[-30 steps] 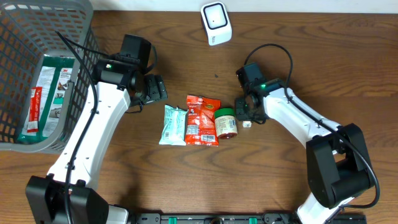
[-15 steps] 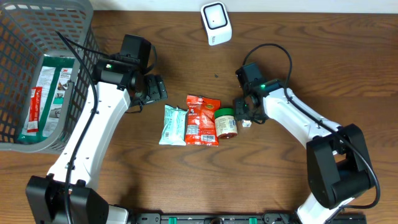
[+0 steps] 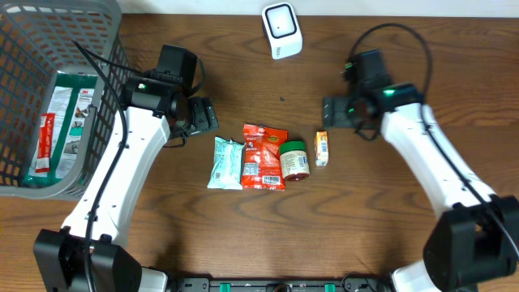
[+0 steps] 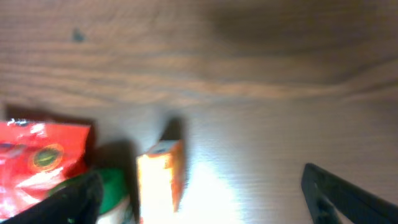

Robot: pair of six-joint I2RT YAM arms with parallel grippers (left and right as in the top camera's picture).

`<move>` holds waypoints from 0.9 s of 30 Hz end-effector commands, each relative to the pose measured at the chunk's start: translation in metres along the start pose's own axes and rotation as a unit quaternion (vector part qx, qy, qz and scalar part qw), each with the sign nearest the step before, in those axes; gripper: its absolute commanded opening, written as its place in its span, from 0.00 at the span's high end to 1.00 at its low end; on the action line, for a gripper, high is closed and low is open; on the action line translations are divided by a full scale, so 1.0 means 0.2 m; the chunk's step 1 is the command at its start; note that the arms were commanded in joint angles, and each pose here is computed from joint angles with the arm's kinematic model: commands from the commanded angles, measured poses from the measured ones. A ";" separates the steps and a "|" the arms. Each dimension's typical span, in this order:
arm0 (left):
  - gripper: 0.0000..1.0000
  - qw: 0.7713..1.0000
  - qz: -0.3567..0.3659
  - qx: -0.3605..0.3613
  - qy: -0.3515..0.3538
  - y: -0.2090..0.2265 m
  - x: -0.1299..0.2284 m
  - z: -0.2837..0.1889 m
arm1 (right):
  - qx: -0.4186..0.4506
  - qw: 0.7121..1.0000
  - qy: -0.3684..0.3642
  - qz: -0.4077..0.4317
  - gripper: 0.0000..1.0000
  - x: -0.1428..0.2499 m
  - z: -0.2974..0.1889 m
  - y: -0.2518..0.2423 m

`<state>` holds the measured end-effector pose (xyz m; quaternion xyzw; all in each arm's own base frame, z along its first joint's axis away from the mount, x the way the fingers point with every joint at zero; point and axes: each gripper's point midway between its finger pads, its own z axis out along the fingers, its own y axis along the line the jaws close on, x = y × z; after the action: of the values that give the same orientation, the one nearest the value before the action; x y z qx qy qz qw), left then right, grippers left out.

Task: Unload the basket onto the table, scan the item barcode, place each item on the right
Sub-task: 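Set the orange box down right of the jar and retract right gripper, then move the left gripper into the grey basket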

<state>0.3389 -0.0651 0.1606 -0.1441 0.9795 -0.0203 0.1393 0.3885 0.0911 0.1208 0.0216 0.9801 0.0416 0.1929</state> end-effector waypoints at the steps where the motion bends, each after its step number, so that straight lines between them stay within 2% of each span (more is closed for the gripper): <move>1: 0.08 1.000 0.007 -0.006 0.005 0.02 0.01 0.01 | 0.021 0.999 -0.027 0.042 0.01 -0.09 -0.07 -0.21; 6: 0.09 1.000 0.007 -0.006 0.005 0.02 0.01 0.01 | 0.049 0.993 -0.023 0.102 0.01 -0.10 -0.08 -0.48; 12: 0.09 1.000 0.007 -0.006 0.004 0.02 0.01 0.01 | 0.068 0.987 -0.015 0.144 0.01 -0.07 -0.10 -0.66; 27: 0.08 1.000 0.007 -0.006 0.005 0.02 0.01 0.01 | 0.071 0.986 -0.016 0.153 0.01 -0.07 -0.10 -0.69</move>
<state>0.3389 -0.0651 0.1606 -0.1441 0.9795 -0.0203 0.1393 0.3868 -0.0471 0.1245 0.1894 0.9639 0.0030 0.1872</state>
